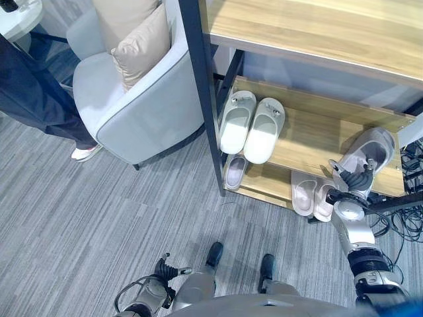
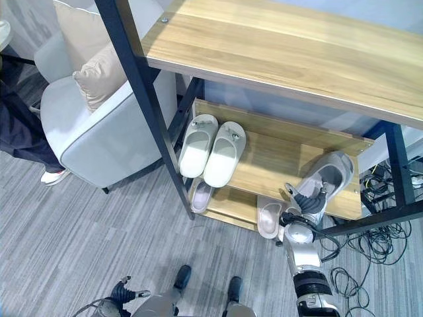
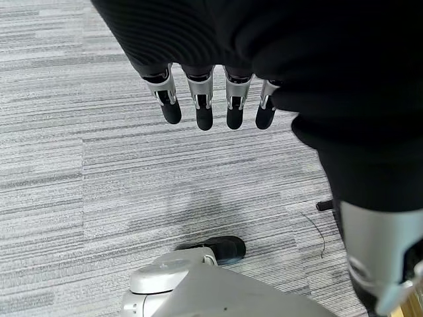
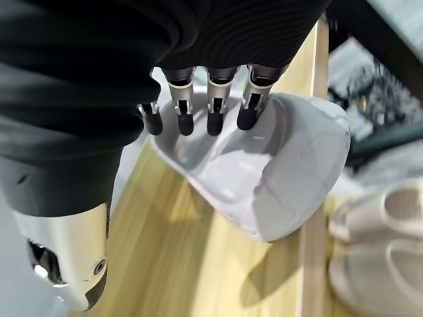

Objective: Arrange the slippers neatly on the shoe rack.

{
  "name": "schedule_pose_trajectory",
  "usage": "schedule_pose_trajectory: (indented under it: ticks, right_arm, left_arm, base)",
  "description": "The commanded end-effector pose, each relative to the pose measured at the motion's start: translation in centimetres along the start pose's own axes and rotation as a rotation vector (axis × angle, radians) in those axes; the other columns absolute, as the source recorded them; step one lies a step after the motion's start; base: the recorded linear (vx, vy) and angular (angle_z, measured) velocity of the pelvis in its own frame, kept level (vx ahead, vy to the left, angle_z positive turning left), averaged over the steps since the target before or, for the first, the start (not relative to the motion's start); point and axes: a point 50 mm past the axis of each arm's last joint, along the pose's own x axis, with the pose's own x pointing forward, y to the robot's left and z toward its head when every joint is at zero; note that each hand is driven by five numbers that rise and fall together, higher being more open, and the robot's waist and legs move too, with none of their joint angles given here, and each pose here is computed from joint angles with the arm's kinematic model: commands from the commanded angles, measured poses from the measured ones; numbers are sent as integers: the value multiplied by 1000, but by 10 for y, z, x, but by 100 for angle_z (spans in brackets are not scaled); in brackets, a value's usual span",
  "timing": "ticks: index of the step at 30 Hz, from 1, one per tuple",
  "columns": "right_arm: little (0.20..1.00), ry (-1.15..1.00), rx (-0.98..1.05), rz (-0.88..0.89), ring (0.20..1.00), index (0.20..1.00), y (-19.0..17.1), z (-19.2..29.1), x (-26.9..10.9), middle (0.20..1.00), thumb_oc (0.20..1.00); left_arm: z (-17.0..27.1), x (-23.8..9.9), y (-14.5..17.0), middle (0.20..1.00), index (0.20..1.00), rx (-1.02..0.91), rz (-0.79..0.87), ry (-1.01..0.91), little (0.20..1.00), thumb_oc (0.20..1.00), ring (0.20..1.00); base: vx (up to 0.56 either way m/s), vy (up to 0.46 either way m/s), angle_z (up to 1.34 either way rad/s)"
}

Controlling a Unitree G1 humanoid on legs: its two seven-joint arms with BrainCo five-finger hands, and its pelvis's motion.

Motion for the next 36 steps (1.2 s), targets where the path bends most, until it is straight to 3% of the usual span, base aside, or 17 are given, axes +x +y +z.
schedule_pose_trajectory:
  ticks: [1, 7, 16, 24, 36]
  right_arm:
    - [1000, -33, 110, 133, 1000, 1000, 15, 13, 0, 1000, 1000]
    - [1000, -105, 95, 218, 1000, 1000, 29, 29, -3, 1000, 1000]
    - [1000, -506, -321, -155, 1000, 1000, -31, 81, 5, 1000, 1000]
    - [1000, -371, -690, -324, 1000, 1000, -77, 64, 50, 1000, 1000]
    - [1000, -262, -603, -266, 1000, 1000, -66, 56, 62, 1000, 1000]
  left_arm:
    - [-6, -7, -31, 1000, 1000, -14, -69, 53, 1000, 1000, 1000]
    - [-5, -6, -27, 1000, 1000, -10, -59, 50, 1000, 1000, 1000]
    - [-5, -10, -38, 1000, 1000, 27, -78, 20, 1000, 1000, 1000]
    - [0, -8, -33, 1000, 1000, 66, -77, -20, 1000, 1000, 1000]
    - [-7, -10, -35, 1000, 1000, 62, -80, 8, 1000, 1000, 1000]
  base:
    - [0, 0, 0]
    - [1, 0, 1]
    - [4, 2, 2]
    - [3, -1, 0]
    - [16, -4, 3]
